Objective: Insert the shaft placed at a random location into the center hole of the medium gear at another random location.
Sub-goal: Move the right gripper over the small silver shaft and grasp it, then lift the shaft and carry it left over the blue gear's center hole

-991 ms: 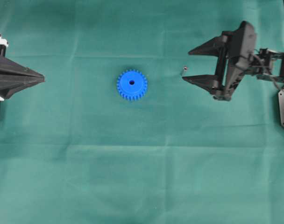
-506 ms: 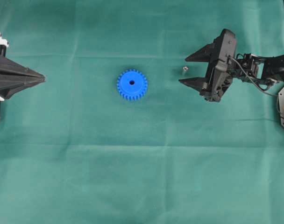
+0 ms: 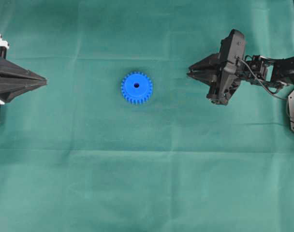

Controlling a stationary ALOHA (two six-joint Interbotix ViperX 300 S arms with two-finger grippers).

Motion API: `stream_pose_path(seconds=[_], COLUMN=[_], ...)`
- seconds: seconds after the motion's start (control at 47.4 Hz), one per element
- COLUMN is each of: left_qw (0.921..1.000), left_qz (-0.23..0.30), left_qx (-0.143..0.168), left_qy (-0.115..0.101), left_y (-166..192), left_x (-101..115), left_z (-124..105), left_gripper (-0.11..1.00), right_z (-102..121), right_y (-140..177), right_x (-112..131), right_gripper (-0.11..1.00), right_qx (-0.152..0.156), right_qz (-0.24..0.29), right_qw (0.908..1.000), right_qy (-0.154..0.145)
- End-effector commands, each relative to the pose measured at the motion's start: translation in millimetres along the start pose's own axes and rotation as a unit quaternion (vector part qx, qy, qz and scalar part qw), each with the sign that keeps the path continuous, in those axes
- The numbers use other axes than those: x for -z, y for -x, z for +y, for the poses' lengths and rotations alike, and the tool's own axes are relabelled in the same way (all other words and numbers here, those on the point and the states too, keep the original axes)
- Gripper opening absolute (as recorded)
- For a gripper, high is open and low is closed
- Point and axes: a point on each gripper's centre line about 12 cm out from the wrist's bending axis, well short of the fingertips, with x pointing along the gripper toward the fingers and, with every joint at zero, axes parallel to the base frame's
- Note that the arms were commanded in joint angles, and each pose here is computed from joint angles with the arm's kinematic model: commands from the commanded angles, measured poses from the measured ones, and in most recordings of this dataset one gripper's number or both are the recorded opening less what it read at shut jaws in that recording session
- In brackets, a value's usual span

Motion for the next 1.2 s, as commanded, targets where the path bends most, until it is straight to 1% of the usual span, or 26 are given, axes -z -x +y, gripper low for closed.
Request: stream_pose_path(seconds=[0.0, 0.316, 0.422, 0.57, 0.654, 0.738, 0.949, 1.181], left_qw=[1.0000, 1.0000, 1.0000, 1.0000, 1.0000, 1.0000, 1.0000, 1.0000], left_qz=[-0.006, -0.002, -0.002, -0.002, -0.002, -0.002, -0.001, 0.004], left_qx=[0.001, 0.001, 0.001, 0.001, 0.001, 0.001, 0.001, 0.001], left_qy=[-0.001, -0.001, -0.001, -0.001, -0.001, -0.001, 0.000, 0.000], left_y=[-3, -3, -3, -3, -3, -3, -3, -3], left_x=[-7, -5, -6, -6, -6, -5, -5, -4], left_z=[0, 0, 0, 0, 0, 0, 0, 0], left_gripper=[0.00, 0.00, 0.00, 0.00, 0.00, 0.00, 0.00, 0.00], right_z=[-1, -1, -1, 0, 1, 1, 1, 10], right_y=[0, 1, 10, 29, 36, 38, 34, 20], right_x=[-7, -11, -26, -52, -61, -63, -64, -78], right_gripper=[0.13, 0.13, 0.13, 0.13, 0.13, 0.13, 0.13, 0.13], right_qx=[0.002, 0.002, 0.001, -0.002, -0.003, -0.003, -0.003, -0.015], right_qz=[-0.013, -0.020, -0.038, -0.050, -0.048, -0.044, -0.041, -0.063], right_qw=[0.9999, 0.9998, 0.9993, 0.9987, 0.9988, 0.9990, 0.9991, 0.9979], right_qy=[0.001, 0.000, -0.004, -0.004, -0.005, -0.005, -0.007, -0.001])
